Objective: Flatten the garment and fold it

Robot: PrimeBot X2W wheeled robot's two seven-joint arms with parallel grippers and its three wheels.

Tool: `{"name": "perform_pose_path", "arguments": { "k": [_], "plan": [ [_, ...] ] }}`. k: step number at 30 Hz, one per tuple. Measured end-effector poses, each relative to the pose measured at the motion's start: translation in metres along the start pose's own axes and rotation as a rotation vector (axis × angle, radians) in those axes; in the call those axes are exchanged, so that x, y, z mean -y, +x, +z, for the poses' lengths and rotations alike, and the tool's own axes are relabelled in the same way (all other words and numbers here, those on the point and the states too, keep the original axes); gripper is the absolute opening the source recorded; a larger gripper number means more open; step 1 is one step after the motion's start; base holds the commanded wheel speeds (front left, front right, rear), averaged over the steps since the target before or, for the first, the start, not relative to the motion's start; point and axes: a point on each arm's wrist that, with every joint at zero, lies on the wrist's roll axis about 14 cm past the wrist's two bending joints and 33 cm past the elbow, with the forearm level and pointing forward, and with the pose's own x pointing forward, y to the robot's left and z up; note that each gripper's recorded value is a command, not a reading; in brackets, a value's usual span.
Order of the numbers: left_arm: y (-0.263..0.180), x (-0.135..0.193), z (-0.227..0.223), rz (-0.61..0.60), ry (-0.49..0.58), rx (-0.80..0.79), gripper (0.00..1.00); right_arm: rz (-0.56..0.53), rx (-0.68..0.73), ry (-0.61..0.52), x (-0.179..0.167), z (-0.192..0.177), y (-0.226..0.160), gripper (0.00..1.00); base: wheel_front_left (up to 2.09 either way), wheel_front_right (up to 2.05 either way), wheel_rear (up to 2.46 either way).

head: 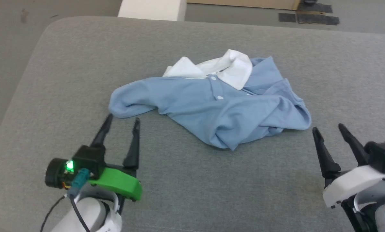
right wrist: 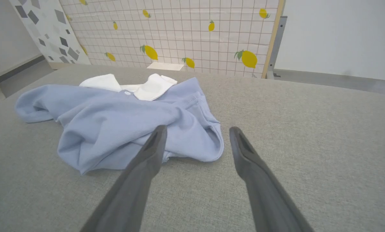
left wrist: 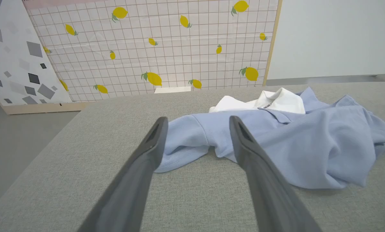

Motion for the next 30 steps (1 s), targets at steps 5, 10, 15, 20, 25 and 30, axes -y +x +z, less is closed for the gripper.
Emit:
{"name": "perform_pose_path", "arguments": {
  "k": [5, 10, 15, 20, 25, 30],
  "plan": [
    [-0.008, 0.002, -0.001, 0.006, -0.021, -0.005, 1.00, 0.076, -0.140, 0.019, -0.006, -0.004, 0.028, 1.00, 0.00, 0.00, 0.00],
    [-0.011, -0.001, -0.008, 0.022, -0.033, -0.025, 1.00, 0.132, -0.343, -0.022, -0.005, -0.004, 0.073, 1.00, 0.00, 0.00, 0.00],
    [-0.009, -0.010, -0.014, 0.057, -0.040, -0.041, 1.00, 0.150, -0.543, -0.113, -0.002, -0.009, 0.110, 1.00, 0.00, 0.00, 0.00],
    [-0.009, -0.019, -0.020, 0.094, -0.045, -0.059, 1.00, 0.190, -0.714, -0.175, -0.011, -0.029, 0.131, 1.00, 0.00, 0.00, 0.00],
    [-0.013, -0.028, -0.028, 0.132, -0.050, -0.083, 1.00, 0.249, -0.795, -0.249, -0.024, -0.054, 0.142, 1.00, 0.00, 0.00, 0.00],
    [-0.016, -0.035, -0.038, 0.159, -0.048, -0.110, 1.00, 0.280, -0.861, -0.312, -0.027, -0.082, 0.146, 1.00, 0.00, 0.00, 0.00]
  ]
}}
